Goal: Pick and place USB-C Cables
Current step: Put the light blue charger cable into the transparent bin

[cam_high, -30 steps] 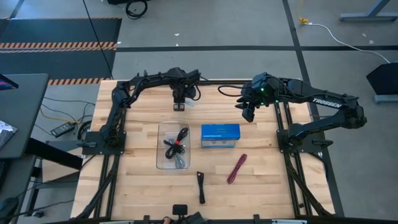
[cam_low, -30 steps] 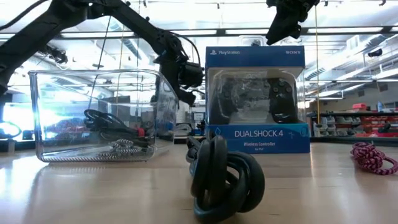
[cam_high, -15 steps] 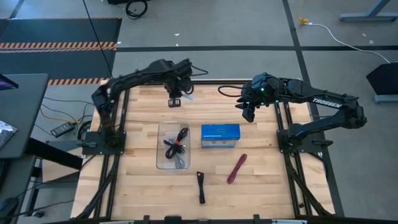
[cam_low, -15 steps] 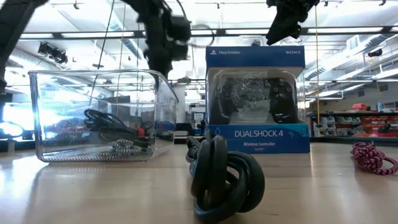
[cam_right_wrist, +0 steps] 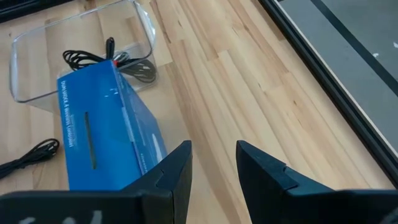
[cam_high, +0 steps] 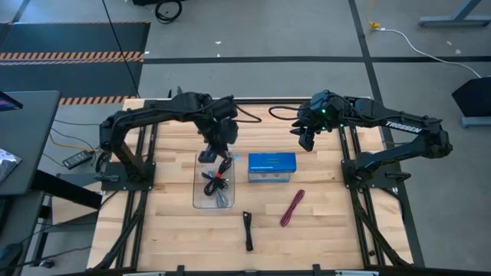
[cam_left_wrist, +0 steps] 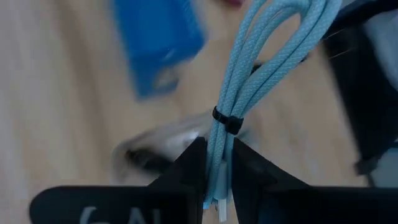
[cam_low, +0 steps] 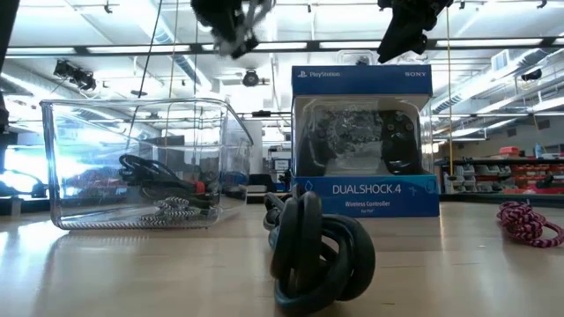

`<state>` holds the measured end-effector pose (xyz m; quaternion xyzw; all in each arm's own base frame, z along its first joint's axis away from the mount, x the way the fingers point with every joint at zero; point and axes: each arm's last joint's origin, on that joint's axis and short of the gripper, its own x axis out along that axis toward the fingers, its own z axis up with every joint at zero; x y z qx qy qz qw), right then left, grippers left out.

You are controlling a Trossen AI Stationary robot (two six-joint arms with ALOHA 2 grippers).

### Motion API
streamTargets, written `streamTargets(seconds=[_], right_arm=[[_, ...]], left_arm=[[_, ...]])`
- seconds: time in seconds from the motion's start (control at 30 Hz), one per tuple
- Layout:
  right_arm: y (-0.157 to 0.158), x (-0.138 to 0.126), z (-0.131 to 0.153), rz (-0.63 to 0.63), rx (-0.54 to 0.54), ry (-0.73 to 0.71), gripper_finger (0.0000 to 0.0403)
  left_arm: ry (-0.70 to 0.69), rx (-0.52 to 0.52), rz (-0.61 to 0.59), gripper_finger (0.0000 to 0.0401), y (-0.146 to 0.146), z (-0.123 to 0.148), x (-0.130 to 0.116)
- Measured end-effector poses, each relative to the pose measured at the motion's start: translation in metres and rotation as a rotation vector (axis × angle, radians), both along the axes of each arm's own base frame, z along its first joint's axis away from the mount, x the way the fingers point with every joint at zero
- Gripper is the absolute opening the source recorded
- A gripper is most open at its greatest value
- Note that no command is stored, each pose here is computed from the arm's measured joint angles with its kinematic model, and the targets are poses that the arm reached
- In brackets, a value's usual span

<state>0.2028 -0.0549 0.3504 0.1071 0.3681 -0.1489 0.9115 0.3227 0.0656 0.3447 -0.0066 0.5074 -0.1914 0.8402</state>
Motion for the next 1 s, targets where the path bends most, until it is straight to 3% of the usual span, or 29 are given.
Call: streamTargets(seconds=[0.17, 0.33, 0.47, 0.6, 0.77, 1.0], right_arm=[[0.005, 0.001, 0.000, 0.014, 0.013, 0.001, 0.0130], [0.015, 0.002, -0.001, 0.028, 0.043, 0.003, 0.0130], [0.024, 0.004, -0.001, 0.038, 0.045, 0.002, 0.0130], [0.033, 0.005, -0.001, 0.046, 0.036, 0.002, 0.0130], [0.044, 0.006, -0.001, 0.056, 0.022, 0.001, 0.0130], [0.051, 0.006, -0.001, 0.057, -0.017, 0.003, 0.0130]], left_arm=[[-0.046, -0.026, 0.023, 0.0065, -0.007, 0.009, -0.002], [0.028, 0.059, 0.082, 0.0063, -0.009, 0.001, -0.003], [0.140, 0.064, 0.123, 0.0053, -0.011, -0.026, -0.005], [0.302, 0.145, 0.188, 0.0059, -0.009, -0.070, -0.015], [0.393, 0.118, 0.220, 0.0067, -0.017, -0.115, -0.024], [0.412, 0.111, 0.233, 0.0071, -0.030, -0.132, -0.026]])
